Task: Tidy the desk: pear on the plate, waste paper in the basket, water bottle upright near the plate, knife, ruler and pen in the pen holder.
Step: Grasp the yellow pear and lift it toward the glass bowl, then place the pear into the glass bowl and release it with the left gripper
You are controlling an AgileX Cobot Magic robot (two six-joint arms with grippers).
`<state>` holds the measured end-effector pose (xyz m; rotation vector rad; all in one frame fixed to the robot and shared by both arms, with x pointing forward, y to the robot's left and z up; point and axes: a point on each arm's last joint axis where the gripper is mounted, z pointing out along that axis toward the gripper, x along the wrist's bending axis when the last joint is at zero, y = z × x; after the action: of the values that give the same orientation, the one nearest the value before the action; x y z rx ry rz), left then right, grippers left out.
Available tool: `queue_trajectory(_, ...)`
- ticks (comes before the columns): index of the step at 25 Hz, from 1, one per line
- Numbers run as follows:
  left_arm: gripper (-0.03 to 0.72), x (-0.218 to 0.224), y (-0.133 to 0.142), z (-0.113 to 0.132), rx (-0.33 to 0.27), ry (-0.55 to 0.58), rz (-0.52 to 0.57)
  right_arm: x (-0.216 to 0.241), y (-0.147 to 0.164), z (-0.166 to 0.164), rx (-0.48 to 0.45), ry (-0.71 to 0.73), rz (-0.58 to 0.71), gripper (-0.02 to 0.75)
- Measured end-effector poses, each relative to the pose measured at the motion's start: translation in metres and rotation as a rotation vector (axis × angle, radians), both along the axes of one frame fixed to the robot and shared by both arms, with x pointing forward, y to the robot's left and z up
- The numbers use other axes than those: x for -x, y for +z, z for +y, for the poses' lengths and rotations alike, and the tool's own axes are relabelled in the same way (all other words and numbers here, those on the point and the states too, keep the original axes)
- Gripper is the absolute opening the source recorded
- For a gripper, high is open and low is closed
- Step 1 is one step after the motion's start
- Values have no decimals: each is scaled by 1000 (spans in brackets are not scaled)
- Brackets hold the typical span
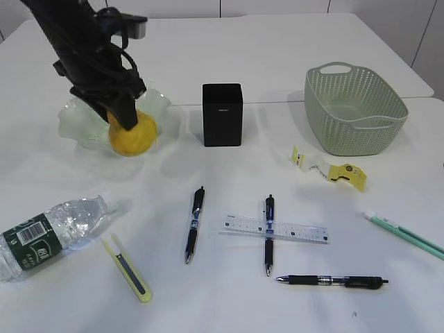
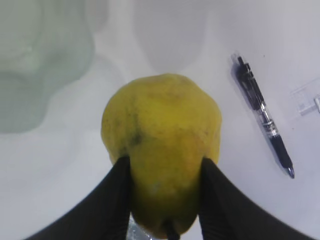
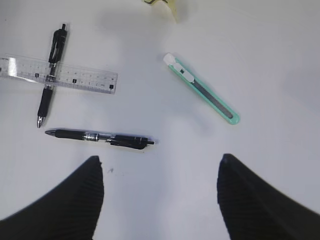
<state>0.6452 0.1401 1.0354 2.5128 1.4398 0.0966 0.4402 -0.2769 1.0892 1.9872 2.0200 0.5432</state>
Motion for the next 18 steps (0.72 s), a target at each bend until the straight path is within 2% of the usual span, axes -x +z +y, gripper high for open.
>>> queue_trajectory(10, 265, -13, 66, 2, 21, 38, -222, -1, 1, 1, -13, -2, -14, 551)
queue_trajectory(18, 265, -18, 87, 11, -38, 113, -329, -2, 1, 2, -22, -3, -22, 551)
